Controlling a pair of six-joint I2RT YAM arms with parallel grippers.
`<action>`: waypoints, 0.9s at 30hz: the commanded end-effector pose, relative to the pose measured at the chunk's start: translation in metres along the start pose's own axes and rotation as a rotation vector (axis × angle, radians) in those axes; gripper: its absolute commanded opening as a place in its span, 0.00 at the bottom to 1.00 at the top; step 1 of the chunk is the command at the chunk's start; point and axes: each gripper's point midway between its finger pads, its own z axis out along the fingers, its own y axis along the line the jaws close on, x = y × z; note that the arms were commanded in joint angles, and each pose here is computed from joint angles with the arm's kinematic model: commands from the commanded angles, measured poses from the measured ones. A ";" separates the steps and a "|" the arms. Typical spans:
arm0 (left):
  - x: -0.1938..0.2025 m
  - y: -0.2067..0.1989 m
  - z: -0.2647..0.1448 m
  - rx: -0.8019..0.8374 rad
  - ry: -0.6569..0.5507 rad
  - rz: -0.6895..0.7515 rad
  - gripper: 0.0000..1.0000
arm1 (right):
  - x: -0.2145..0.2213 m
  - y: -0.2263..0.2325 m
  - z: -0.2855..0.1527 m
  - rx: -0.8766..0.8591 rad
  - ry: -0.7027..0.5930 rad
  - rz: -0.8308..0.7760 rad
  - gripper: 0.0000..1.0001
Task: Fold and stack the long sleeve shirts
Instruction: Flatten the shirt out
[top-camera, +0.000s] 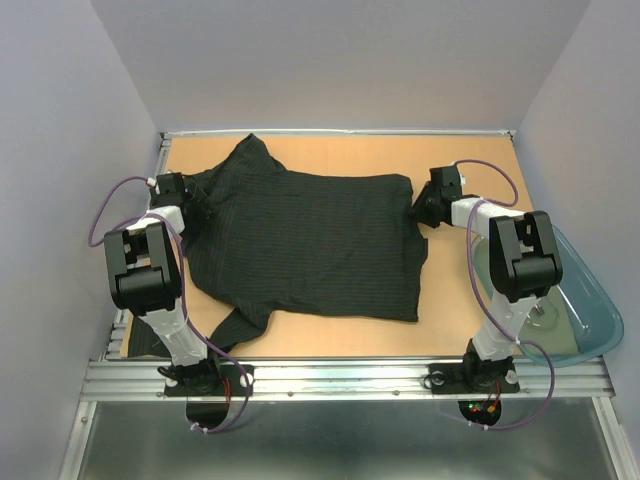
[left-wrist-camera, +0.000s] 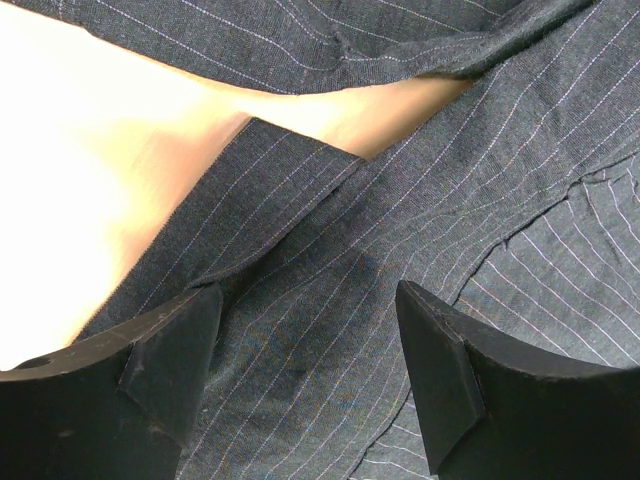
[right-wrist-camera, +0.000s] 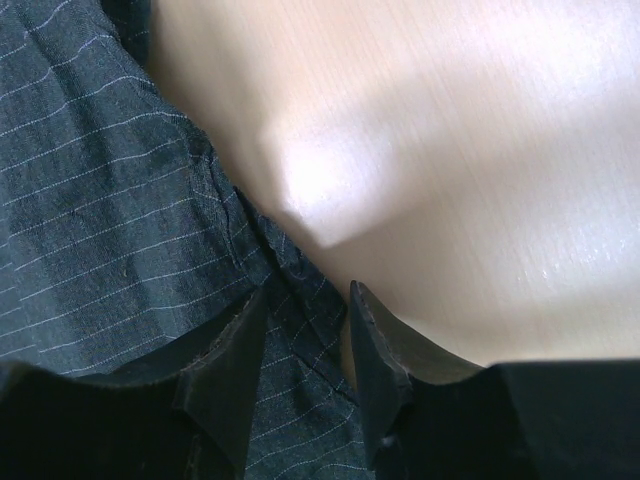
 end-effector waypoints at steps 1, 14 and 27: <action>0.016 0.002 -0.004 -0.010 0.053 0.009 0.82 | 0.003 -0.018 -0.001 0.055 -0.019 0.004 0.44; 0.015 0.007 -0.003 -0.037 0.048 0.008 0.82 | -0.074 0.024 -0.063 -0.024 -0.181 -0.119 0.01; 0.014 0.010 -0.002 -0.057 0.045 0.007 0.82 | -0.060 -0.031 -0.119 0.183 -0.177 -0.177 0.57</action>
